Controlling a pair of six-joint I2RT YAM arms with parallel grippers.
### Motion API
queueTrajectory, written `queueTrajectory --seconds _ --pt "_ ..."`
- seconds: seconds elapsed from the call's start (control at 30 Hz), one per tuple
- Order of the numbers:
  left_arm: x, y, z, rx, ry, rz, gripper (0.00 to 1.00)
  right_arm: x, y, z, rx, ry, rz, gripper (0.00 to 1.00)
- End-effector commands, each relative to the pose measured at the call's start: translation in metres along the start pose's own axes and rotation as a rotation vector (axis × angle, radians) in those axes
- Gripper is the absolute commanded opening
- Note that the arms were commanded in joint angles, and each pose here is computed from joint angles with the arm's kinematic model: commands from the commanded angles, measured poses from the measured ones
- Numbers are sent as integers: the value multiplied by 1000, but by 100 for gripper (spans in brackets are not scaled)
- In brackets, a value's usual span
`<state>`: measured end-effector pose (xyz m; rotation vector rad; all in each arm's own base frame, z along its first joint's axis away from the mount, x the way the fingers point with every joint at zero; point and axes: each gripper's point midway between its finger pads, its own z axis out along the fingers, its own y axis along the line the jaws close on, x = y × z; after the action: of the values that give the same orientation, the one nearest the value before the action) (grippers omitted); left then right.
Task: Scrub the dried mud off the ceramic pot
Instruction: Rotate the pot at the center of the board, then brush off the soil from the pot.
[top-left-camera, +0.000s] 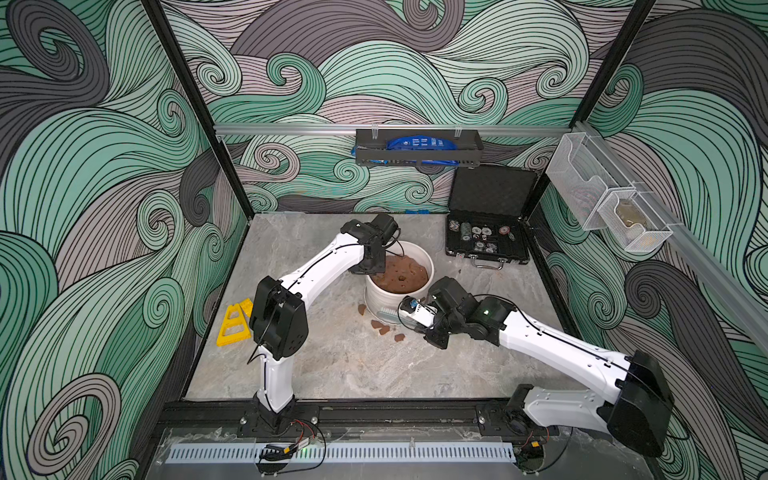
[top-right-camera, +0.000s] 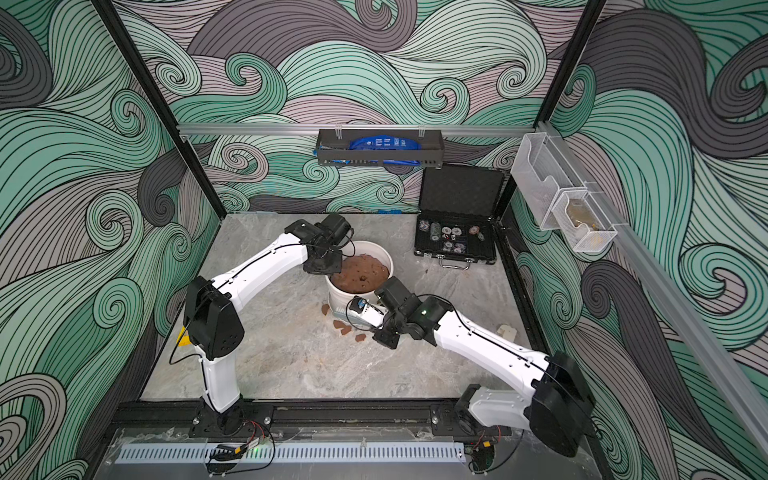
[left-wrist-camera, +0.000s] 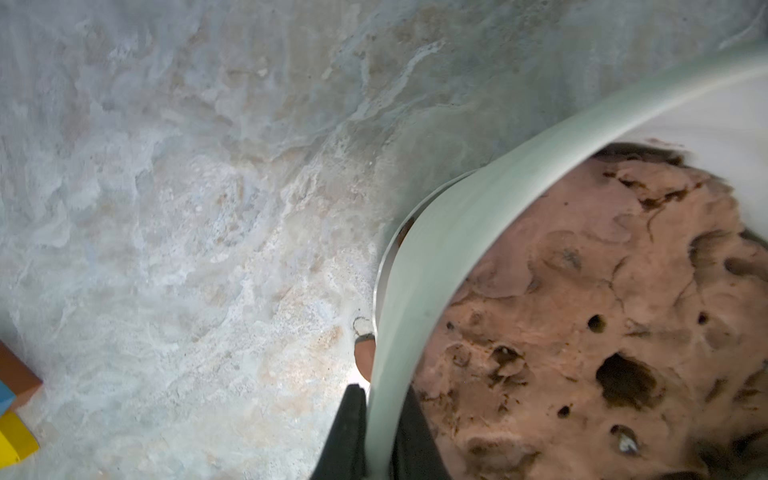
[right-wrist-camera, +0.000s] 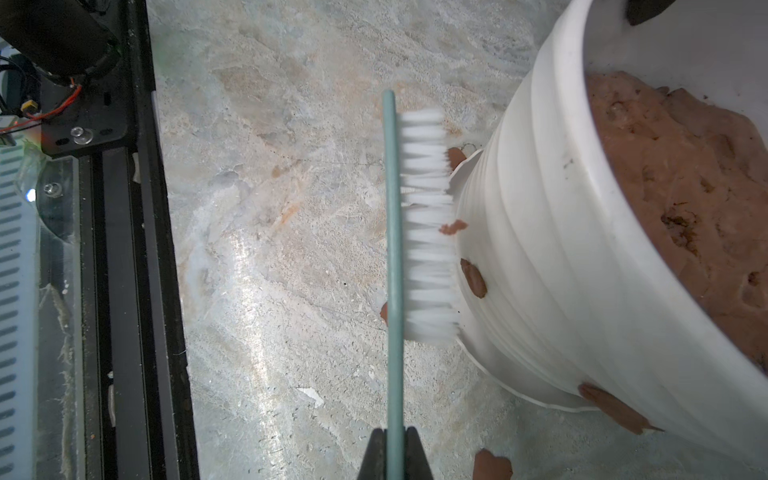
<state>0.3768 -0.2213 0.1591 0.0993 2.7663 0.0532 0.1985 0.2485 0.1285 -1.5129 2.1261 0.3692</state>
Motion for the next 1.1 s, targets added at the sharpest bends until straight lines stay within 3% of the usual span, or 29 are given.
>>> queueTrajectory --seconds 0.0,0.47,0.83,1.07 --pt "1 -14 16 57 40 190 15 8 -6 10 23 39 19 0" --pt "-3 -12 18 99 36 242 15 30 -41 30 128 170 187 0" --pt "-14 -14 15 143 19 250 15 54 -33 39 131 329 123 0" --pt "-20 -15 12 155 9 293 14 27 -2 15 42 204 12 0"
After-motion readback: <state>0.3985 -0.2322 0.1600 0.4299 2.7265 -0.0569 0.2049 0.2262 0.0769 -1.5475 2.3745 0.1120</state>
